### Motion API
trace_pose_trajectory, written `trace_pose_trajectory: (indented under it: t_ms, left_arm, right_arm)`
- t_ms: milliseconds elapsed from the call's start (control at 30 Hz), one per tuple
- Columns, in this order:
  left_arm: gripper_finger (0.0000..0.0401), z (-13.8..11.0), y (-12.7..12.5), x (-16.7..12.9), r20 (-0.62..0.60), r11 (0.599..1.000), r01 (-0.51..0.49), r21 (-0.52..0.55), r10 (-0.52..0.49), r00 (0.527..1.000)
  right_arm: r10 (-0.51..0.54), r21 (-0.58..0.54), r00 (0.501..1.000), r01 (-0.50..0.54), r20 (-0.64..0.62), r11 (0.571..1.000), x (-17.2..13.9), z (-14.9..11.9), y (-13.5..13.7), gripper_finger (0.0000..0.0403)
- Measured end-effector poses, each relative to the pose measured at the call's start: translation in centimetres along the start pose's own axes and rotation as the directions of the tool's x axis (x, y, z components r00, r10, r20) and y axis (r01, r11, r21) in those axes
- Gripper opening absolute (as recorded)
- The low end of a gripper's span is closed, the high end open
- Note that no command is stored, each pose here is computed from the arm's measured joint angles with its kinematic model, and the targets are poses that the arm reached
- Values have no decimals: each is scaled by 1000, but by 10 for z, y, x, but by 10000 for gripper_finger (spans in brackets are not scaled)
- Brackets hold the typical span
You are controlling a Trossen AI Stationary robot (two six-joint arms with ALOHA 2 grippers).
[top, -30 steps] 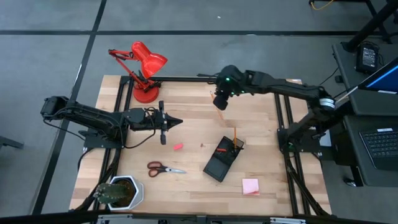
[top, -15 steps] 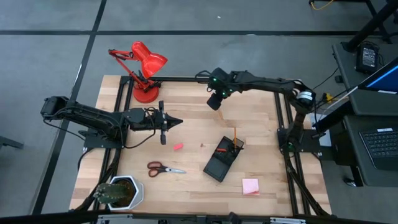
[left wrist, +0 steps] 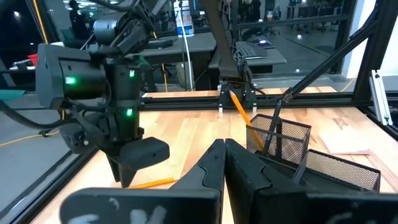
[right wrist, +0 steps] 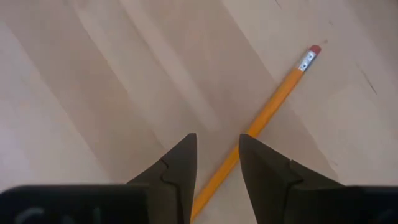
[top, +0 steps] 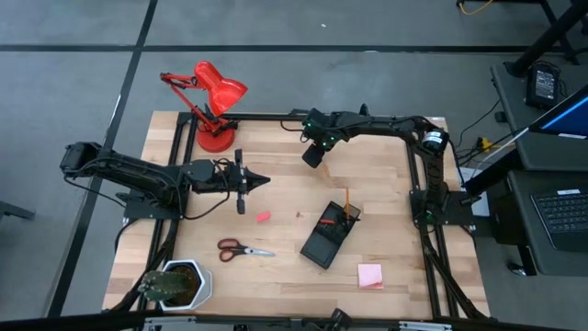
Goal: Pick and place office supplies into organizer
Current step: Put the pencil into the desk organizer
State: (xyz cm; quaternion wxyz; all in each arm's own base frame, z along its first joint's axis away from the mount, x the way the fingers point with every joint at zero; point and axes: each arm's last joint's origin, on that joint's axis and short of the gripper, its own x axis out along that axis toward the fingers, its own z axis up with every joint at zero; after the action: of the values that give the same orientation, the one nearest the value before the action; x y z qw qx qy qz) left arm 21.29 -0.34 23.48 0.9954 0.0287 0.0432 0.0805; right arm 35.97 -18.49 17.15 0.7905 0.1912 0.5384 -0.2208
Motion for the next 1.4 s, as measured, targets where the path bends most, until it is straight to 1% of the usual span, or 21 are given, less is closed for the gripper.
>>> trace_pose_trajectory:
  t_ms: [233, 333, 600, 867, 1133, 1300, 1400]
  left_arm:
    - [2, 0, 0, 0, 0, 1000, 0, 0, 0, 1000]
    - [3, 0, 0, 0, 0, 1000, 0, 0, 0, 1000]
    - [5, 0, 0, 0, 0, 1000, 0, 0, 0, 1000]
    - [6, 0, 0, 0, -2, 1000, 0, -10, 0, 1000]
    - [2, 0, 0, 0, -3, 1000, 0, -9, 0, 1000]
    - [5, 0, 0, 0, -3, 1000, 0, -9, 0, 1000]
    - [6, 0, 0, 0, -3, 1000, 0, -8, 0, 1000]
  right_arm:
    - [-15, 47, 1000, 14, 8, 999, 4, 2, -11, 123]
    - [-55, 53, 998, 54, 23, 997, 4, 3, -13, 123]
    - [-62, 54, 998, 61, 21, 997, 12, 4, -14, 123]
    - [-69, 49, 997, 71, -35, 996, 35, -2, -16, 123]
    - [-70, 53, 997, 72, -35, 996, 37, -1, -20, 123]
    - [-92, 11, 995, 93, -37, 996, 37, -2, -21, 123]
    - [-97, 7, 994, 97, -40, 995, 37, -2, -21, 123]
